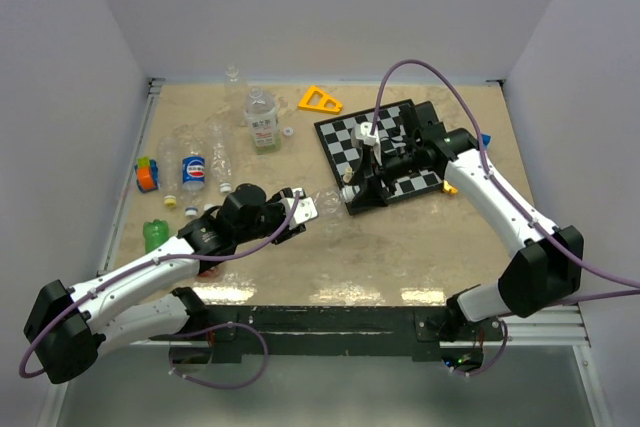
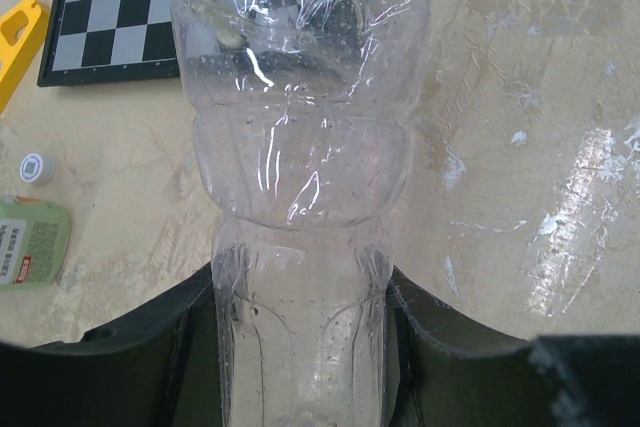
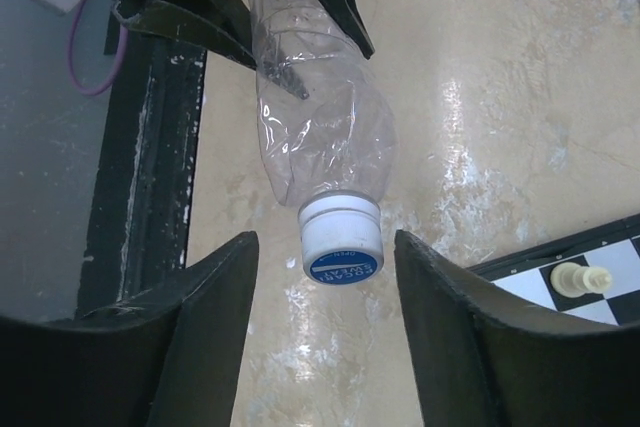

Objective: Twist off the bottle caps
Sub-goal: Unscrew the bottle cap from the plastic bottle.

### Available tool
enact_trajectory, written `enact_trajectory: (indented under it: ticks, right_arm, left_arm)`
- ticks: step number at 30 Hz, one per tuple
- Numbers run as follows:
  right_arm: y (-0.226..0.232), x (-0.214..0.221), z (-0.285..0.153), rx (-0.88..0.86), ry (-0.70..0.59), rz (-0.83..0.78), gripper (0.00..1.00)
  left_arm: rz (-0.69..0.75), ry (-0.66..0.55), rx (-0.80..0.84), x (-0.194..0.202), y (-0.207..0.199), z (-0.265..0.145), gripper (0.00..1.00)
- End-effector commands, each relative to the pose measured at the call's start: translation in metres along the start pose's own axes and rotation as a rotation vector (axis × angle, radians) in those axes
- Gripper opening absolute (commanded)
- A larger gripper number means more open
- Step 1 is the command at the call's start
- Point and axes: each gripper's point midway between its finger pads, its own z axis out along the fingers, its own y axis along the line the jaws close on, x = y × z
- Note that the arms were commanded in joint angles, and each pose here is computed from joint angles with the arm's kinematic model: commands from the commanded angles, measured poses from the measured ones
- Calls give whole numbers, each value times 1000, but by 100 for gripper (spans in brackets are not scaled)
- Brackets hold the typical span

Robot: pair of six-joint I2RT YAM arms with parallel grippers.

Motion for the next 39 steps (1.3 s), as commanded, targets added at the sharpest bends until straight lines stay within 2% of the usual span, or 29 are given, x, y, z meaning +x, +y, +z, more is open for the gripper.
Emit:
enact_trajectory:
  ticks: [1,5,7,8,11,13,15,17,19,21,24,29,32,33,37,39]
  right_arm:
    - [4,-14,-2,-27,-31,-16,51]
    - [4,-13,-1,-30,-23,-20,14]
    - [5,-12,-1,-42,-16,-36,2]
    - [5,-13,-1,-46,-10,-46,0]
    - [10,-13,-3,-65,12,-101,0]
    - [12,-16,-8,-60,32,-207,0]
    - [13,-21,-16,-39,55,-389,0]
    - [14,-25,-28,9,85,-679,0]
    - [5,-33,-39,110,119,-925,0]
    - [-2,-42,-48,225,142,-1078,0]
    - [-4,-55,-53,279,130,-1148,0]
    - [1,-49,-43,231,82,-1078,0]
    - [2,-45,-41,237,63,-1017,9]
    - [4,-44,-40,236,58,-996,15]
    - [13,-49,-43,232,23,-903,57]
    - [18,-51,-45,235,7,-868,72]
  left_arm:
    - [4,-20,-15,-5,3,0,0]
    - [4,-21,-17,-5,3,0,0]
    - [5,-26,-16,-7,3,0,0]
    - [5,-28,-13,-7,3,-1,0]
    - [5,-47,-3,-11,1,-3,0]
    - [9,-54,9,-11,-1,-3,0]
    - [15,-56,24,-11,-4,-2,0]
    - [16,-57,39,-10,-7,-1,0]
    - [14,-52,47,-8,-9,0,0]
    - [14,-52,48,-8,-9,0,0]
    - [17,-53,49,-8,-9,1,0]
    - [17,-53,49,-8,-9,1,0]
    - [17,-52,47,-7,-9,1,0]
    - [17,-52,47,-7,-9,1,0]
    - [16,-52,47,-7,-9,0,0]
    - [16,-57,48,-9,-9,0,0]
